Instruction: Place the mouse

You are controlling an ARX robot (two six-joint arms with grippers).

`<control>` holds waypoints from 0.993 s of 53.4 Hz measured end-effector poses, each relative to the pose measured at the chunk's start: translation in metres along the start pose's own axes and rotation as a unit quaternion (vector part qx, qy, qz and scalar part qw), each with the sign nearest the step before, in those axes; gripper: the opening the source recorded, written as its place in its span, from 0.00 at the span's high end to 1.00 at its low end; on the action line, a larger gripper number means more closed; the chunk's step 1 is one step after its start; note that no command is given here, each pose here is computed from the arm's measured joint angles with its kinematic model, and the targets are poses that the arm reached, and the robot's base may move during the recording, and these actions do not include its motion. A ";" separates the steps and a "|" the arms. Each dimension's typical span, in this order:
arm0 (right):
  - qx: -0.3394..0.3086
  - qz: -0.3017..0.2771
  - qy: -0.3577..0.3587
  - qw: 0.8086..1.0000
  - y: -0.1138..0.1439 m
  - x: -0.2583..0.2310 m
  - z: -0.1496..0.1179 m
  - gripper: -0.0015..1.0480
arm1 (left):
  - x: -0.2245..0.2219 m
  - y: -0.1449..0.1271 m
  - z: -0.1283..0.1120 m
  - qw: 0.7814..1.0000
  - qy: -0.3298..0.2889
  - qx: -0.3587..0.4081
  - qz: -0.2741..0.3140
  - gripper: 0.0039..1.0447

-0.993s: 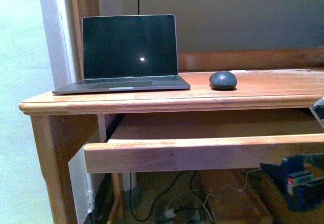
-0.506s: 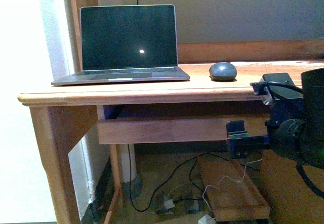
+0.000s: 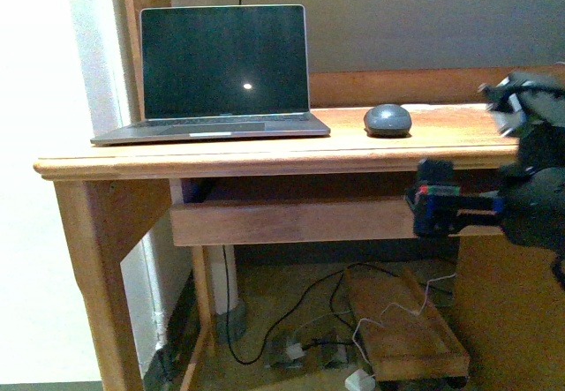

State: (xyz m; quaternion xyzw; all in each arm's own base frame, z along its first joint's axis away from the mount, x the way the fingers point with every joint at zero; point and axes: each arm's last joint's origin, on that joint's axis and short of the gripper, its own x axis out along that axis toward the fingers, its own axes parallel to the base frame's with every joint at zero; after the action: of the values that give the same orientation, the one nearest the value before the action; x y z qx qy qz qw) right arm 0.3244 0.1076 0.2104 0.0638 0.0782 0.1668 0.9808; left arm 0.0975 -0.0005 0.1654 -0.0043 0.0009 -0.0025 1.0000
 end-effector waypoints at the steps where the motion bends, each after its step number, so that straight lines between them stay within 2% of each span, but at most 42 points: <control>1: 0.005 0.008 -0.004 1.000 0.000 -0.009 0.003 0.07 | 0.000 0.000 0.000 1.000 0.000 0.000 0.000 0.07; 6: 0.040 0.031 -0.020 0.999 -0.004 -0.062 0.009 0.07 | 0.000 0.000 0.000 1.000 0.000 0.000 0.000 0.07; 16: 0.114 0.004 -0.053 0.992 -0.024 -0.142 -0.003 0.07 | 0.000 0.000 0.000 1.000 0.000 0.000 0.000 0.07; 22: 0.126 0.000 -0.066 0.990 -0.029 -0.182 -0.021 0.07 | 0.000 0.000 0.000 1.000 0.000 0.000 0.000 0.07; 35: 0.126 0.009 -0.059 0.990 -0.023 -0.227 -0.047 0.07 | 0.000 0.000 0.000 1.000 0.000 0.000 0.000 0.07; 42: 0.010 -0.137 -0.087 0.987 -0.022 -0.240 -0.052 0.29 | 0.000 0.000 0.000 1.000 0.000 0.000 0.001 0.07; 46: -0.031 -0.152 -0.078 0.985 -0.030 -0.242 -0.056 0.43 | 0.000 0.000 0.000 1.000 0.000 0.000 0.000 0.07; 53: -0.052 -0.163 -0.080 0.982 -0.033 -0.244 -0.058 0.70 | 0.000 0.000 0.000 1.000 0.000 0.000 0.000 0.07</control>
State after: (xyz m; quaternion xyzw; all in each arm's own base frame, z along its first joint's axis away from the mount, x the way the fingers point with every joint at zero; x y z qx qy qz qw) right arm 0.0977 0.0006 0.1809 0.0119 -0.0001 0.0031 0.9999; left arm 0.0975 -0.0005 0.1654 -0.0043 0.0009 -0.0023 1.0000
